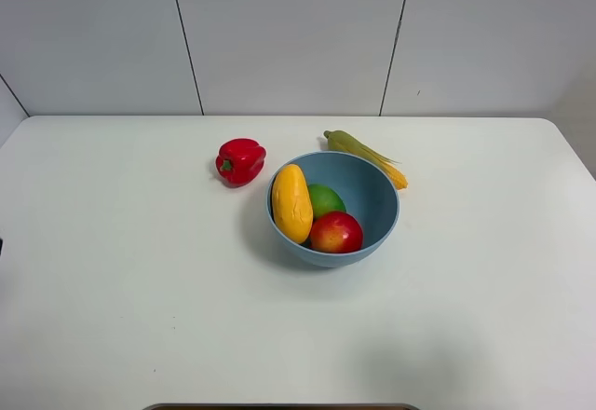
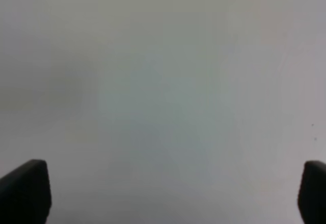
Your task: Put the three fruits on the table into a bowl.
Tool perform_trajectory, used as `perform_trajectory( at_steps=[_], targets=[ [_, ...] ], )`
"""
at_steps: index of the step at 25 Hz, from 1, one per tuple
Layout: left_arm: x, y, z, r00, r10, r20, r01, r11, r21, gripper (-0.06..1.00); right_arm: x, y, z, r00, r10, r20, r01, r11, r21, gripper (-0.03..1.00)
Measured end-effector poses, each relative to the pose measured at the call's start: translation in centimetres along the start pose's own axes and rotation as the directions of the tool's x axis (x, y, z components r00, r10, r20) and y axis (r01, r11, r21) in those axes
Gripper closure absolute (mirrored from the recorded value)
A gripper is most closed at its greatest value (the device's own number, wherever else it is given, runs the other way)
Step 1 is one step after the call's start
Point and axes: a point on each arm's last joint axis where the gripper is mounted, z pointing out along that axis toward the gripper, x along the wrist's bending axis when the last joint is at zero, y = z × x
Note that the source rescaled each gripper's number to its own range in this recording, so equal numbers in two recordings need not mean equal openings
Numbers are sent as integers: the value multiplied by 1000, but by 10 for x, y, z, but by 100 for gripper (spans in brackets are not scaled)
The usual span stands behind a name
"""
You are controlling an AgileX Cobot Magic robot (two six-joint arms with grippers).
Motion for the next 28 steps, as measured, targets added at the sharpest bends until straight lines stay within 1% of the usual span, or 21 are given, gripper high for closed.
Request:
perform_trajectory(
  at_steps=[3, 6, 10, 11, 13, 16, 21, 24, 28],
  targets=[
    [8, -27, -5, 1000, -14, 8, 15, 998, -61, -4, 0, 0, 0, 1000, 0, 0, 0, 1000, 0, 13],
    [11, -49, -7, 1000, -22, 12, 23, 993, -116, -4, 0, 0, 0, 1000, 0, 0, 0, 1000, 0, 13],
    [12, -78, -3, 998, -60, 17, 62, 980, -189, -4, 0, 0, 0, 1000, 0, 0, 0, 1000, 0, 13],
    [12, -84, 0, 998, -60, 22, 63, 977, -202, -4, 0, 0, 0, 1000, 0, 0, 0, 1000, 0, 13],
    [10, -94, -2, 999, -30, 24, 35, 969, -246, -4, 0, 0, 0, 1000, 0, 0, 0, 1000, 0, 13],
    [8, -102, -7, 1000, 8, 30, 1, 949, -315, -4, 0, 0, 0, 1000, 0, 0, 0, 1000, 0, 13],
    [7, -112, -14, 1000, 16, 23, -6, 917, -400, -4, 0, 0, 0, 1000, 0, 0, 0, 1000, 0, 13],
    [7, -115, -17, 1000, 18, 22, -7, 903, -429, -4, 0, 0, 0, 1000, 0, 0, 0, 1000, 0, 13],
    [7, -115, -17, 1000, 20, 21, -9, 903, -430, -4, 0, 0, 0, 1000, 0, 0, 0, 1000, 0, 13]
  ],
)
